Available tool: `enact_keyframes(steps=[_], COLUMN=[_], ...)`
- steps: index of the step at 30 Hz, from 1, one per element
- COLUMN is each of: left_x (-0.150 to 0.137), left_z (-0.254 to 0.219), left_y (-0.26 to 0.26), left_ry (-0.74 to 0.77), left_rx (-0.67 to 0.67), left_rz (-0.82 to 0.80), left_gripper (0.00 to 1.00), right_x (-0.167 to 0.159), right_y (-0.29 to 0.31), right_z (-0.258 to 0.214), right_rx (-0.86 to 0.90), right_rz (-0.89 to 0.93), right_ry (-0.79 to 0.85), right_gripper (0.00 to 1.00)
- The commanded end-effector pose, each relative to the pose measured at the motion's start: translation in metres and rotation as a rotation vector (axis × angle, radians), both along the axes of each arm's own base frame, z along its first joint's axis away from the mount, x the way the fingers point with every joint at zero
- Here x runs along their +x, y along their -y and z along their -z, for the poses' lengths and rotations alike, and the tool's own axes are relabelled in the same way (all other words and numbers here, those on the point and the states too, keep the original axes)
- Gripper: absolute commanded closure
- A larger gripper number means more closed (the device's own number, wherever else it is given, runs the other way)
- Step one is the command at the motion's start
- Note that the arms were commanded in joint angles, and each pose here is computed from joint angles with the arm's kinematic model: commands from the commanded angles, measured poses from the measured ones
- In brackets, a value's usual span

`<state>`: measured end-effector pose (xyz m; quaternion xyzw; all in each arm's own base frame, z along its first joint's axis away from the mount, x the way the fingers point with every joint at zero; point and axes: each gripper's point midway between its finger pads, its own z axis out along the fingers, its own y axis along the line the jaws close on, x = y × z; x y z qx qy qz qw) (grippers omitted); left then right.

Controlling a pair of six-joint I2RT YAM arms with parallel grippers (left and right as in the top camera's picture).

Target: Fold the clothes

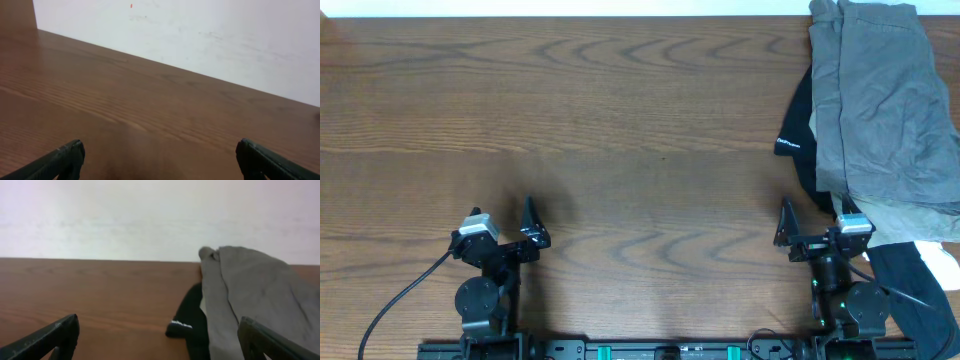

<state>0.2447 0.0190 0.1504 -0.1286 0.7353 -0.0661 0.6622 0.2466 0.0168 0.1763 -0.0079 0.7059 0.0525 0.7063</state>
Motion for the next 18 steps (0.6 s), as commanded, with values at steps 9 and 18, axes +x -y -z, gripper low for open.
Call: enact_keyframes(steps=[9, 18], left_x=[-0.001, 0.019], left_z=[-0.021, -0.061], left_y=[0.011, 0.021], left_ry=[0.026, -0.093], left_rx=[-0.022, 0.001], left_rz=[0.060, 0.138], left_gripper=[0.02, 0.02], right_x=[-0.003, 0.022], right_y=[-0.002, 0.000], right_z=[-0.035, -0.090], right_rx=[0.013, 0.017], right_rz=[-0.017, -0.002], right_ry=[0.090, 0.013], right_gripper=[0.01, 0.01])
